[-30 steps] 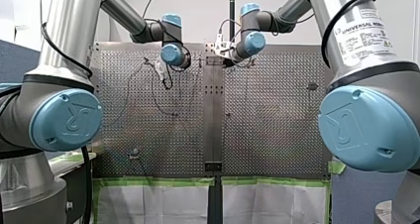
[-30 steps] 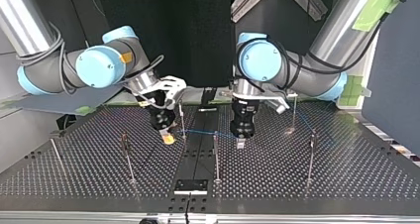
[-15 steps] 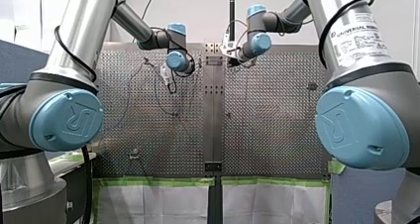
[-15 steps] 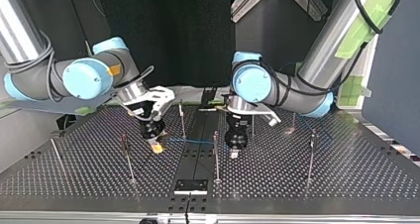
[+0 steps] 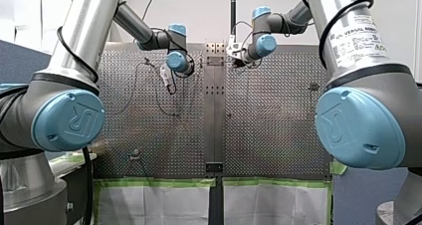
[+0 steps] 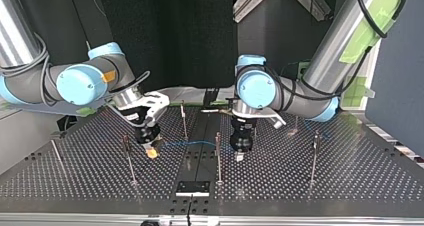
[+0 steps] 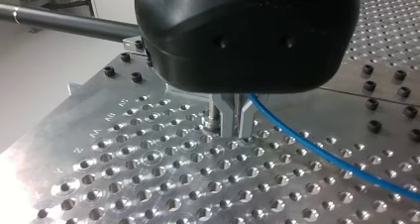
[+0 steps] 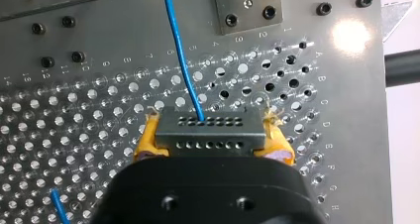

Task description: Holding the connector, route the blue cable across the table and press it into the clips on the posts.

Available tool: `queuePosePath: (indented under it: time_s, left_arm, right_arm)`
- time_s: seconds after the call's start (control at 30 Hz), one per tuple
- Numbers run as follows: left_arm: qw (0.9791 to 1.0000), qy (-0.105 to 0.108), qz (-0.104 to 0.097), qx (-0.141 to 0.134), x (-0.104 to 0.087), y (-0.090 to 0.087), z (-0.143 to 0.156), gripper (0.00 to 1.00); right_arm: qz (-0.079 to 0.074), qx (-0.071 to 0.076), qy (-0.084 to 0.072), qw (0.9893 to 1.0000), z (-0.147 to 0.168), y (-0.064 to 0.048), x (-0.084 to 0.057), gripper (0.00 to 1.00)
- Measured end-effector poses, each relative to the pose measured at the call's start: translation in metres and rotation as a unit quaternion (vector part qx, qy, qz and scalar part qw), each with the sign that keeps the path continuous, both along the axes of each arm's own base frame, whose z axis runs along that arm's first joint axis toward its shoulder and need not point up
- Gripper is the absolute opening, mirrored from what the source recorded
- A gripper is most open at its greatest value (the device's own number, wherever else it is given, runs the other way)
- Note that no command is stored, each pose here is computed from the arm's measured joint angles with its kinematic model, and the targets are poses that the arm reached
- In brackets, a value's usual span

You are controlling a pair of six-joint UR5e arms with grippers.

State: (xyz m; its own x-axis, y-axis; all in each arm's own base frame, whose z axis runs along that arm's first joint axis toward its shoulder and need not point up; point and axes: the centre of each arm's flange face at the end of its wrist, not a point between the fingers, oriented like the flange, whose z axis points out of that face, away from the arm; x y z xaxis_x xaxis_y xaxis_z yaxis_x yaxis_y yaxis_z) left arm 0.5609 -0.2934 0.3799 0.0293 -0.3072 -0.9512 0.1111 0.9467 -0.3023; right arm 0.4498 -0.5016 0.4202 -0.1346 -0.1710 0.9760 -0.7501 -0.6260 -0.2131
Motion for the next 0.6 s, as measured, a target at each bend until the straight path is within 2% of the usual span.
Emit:
queuePosePath:
  time_s: [0.03, 0.07, 0.1, 0.13, 0.17, 0.2, 0.23, 0.4, 0.6]
  left_arm:
    - [1.0, 0.004, 0.0, 0.001, -0.001, 0.0, -0.001, 0.51]
    - [1.0, 0.007, -0.001, 0.002, -0.002, -0.001, -0.001, 0.64]
    - [0.9999, 0.01, -0.001, 0.003, -0.003, -0.001, -0.002, 0.64]
    - [0.9999, 0.014, -0.002, 0.005, -0.004, -0.001, -0.003, 0.82]
    - [0.9998, 0.018, -0.002, 0.006, -0.005, -0.002, -0.004, 0.89]
    - [0.9997, 0.023, -0.002, 0.008, -0.006, -0.001, -0.005, 0.89]
    - [0.9996, 0.028, -0.002, 0.011, -0.007, -0.001, -0.005, 1.0]
    - [0.9986, 0.049, 0.002, 0.02, -0.014, 0.001, -0.007, 1.0]
    - [0.9977, 0.062, 0.001, 0.025, -0.034, 0.004, 0.009, 1.0]
  right_arm:
    - [0.0, 0.0, 0.0, 1.0, 0.0, 0.0, 0.0, 0.0]
    - [0.0, 0.0, 0.0, 1.0, 0.0, 0.0, 0.0, 0.0]
    - [0.0, 0.0, 0.0, 1.0, 0.0, 0.0, 0.0, 0.0]
    - [0.0, 0.0, 0.001, 1.0, 0.0, 0.0, 0.0, 0.0]
    - [-0.001, 0.0, 0.001, 1.0, 0.0, 0.0, -0.001, 0.0]
    - [-0.001, 0.0, 0.001, 1.0, 0.0, 0.0, -0.001, 0.0]
    - [0.0, 0.0, 0.001, 1.0, 0.0, 0.0, -0.001, 0.0]
    - [0.0, 0.001, 0.002, 1.0, 0.0, 0.0, -0.001, 0.0]
    - [0.0, 0.001, 0.003, 1.0, -0.001, 0.0, -0.001, 0.0]
